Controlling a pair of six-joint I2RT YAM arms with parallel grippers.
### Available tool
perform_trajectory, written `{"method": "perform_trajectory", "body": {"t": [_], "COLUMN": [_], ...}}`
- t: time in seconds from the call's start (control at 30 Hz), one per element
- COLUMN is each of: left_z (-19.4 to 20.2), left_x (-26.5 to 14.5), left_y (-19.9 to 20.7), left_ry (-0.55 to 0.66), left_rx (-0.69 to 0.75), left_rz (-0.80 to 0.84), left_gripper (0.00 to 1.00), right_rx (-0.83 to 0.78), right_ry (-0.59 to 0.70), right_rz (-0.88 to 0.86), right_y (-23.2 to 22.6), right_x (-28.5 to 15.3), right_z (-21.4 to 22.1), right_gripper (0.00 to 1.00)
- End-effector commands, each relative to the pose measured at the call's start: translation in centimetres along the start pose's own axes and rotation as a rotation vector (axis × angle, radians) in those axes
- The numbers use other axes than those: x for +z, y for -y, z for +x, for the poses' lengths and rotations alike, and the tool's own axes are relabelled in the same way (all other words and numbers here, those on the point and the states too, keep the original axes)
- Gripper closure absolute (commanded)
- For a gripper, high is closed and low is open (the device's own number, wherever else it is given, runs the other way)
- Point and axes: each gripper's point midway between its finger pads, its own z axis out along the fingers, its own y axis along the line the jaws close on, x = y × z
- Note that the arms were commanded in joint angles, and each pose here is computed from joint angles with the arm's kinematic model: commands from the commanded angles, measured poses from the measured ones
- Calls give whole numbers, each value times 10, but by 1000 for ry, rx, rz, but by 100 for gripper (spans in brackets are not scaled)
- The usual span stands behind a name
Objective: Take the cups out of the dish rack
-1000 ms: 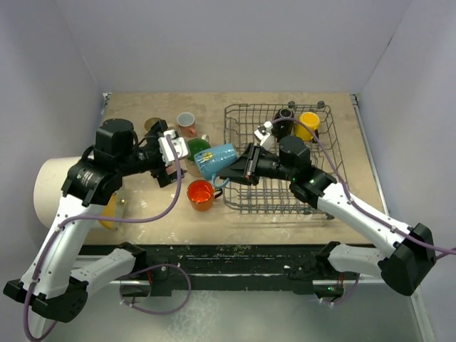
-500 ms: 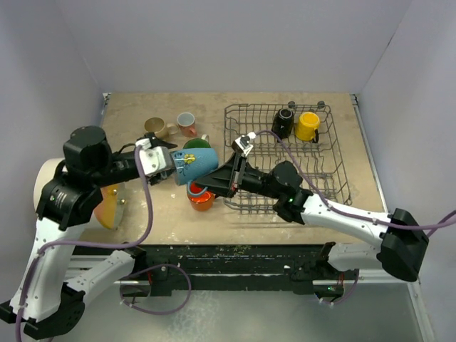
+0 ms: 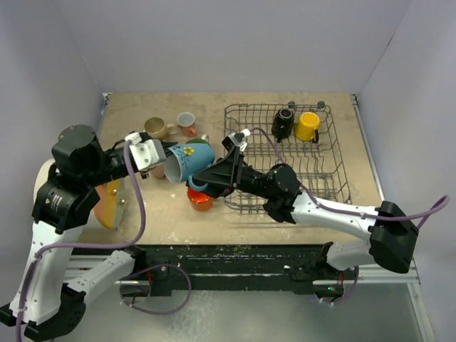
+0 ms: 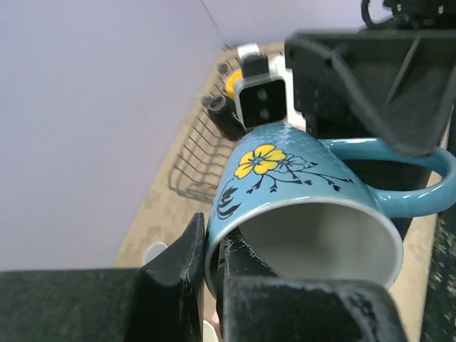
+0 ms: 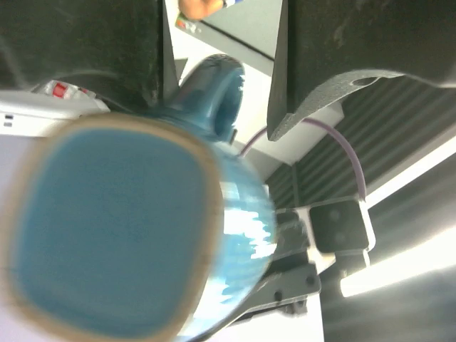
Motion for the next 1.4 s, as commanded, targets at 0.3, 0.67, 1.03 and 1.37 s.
{"method": "perform_trajectory", "body": {"t": [0.3,0.67,1.03,1.37], "left_z": [157,280,349,373], "left_x": [6,-23,-21,-10], "left_y": [-25,-7,5,-4], "left_ry": [-617,-1055,-1140,-1139], "left_rx": [-70,-142,-174,-203], "left_rz": [-117,-82,-55,-67], "left_gripper": [100,100,100,98], "right_rx": [-166,-369,-501,-646], "right_ry": [271,489,612,632], "right_rz": [553,1122,1472,1806], "right_y": [33,24,25,55], "right_x": [-95,-216,-267,-295], "right_z": [-96,-168,-224,-328], "right_gripper": [0,0,0,3]}}
